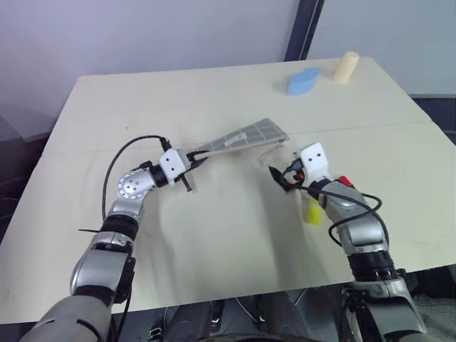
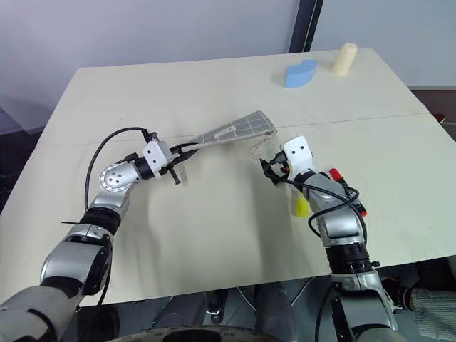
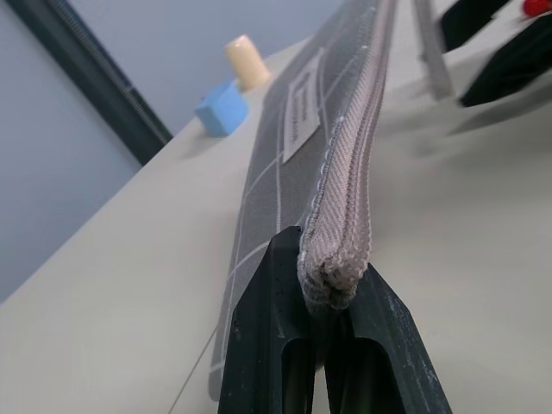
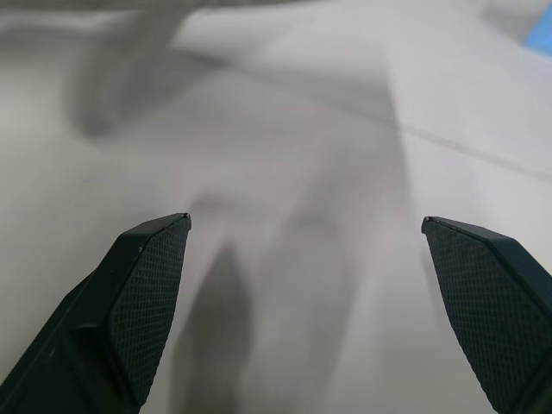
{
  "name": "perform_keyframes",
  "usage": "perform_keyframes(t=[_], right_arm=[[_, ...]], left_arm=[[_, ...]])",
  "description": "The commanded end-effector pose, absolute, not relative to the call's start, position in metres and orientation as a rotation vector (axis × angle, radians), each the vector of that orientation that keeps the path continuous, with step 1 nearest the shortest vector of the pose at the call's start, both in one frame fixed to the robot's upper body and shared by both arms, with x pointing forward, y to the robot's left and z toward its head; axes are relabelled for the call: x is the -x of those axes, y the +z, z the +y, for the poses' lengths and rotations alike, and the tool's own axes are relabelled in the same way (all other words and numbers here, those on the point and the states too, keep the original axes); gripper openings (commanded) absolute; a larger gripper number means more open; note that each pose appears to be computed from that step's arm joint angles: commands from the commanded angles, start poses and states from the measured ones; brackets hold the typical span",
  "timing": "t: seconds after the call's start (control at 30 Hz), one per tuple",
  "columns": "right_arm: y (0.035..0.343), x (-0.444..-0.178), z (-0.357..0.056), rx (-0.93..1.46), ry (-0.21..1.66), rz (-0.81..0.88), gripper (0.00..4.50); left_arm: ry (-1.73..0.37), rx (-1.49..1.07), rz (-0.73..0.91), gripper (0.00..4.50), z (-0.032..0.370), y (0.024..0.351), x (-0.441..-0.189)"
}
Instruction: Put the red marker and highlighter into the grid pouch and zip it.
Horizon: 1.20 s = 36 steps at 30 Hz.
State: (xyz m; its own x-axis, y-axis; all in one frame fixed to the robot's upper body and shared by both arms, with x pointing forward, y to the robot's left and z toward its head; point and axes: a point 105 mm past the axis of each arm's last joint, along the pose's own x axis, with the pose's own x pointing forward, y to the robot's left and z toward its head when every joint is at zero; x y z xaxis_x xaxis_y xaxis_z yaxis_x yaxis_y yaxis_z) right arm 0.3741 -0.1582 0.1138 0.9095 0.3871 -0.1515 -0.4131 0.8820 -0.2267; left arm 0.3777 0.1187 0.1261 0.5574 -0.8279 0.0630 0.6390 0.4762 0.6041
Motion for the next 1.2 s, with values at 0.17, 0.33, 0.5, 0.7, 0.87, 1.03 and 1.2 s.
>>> perform_keyframes(t=[0.17,0.33,0.5,0.7,0.87,1.03,1.2], right_arm=[[0.144,-0.380,-0.149,0.055,0.429,-0.003,4.46],[0.132,-0.369,-0.150,0.084,0.483,0.060,4.46],[0.129,-0.358,-0.147,0.064,0.537,0.085,4.46],[0.137,-0.361,-0.139,-0.004,0.537,0.060,4.46],[0.143,-0.369,-0.131,-0.082,0.550,0.053,4.46],[0.141,-0.368,-0.129,-0.053,0.558,0.062,2.14],[0.138,-0.364,-0.116,-0.047,0.589,0.068,0.05]], left_arm=[[-0.891,-0.572,-0.412,0.00,0.125,0.137,-0.378],[-0.888,-0.583,-0.419,0.00,0.123,0.137,-0.378],[-0.882,-0.594,-0.433,0.00,0.123,0.141,-0.380],[-0.896,-0.599,-0.434,0.00,0.121,0.141,-0.379],[-0.904,-0.599,-0.429,0.00,0.121,0.138,-0.377],[-0.901,-0.607,-0.436,0.00,0.121,0.139,-0.376],[-0.908,-0.608,-0.444,0.00,0.120,0.137,-0.374]])
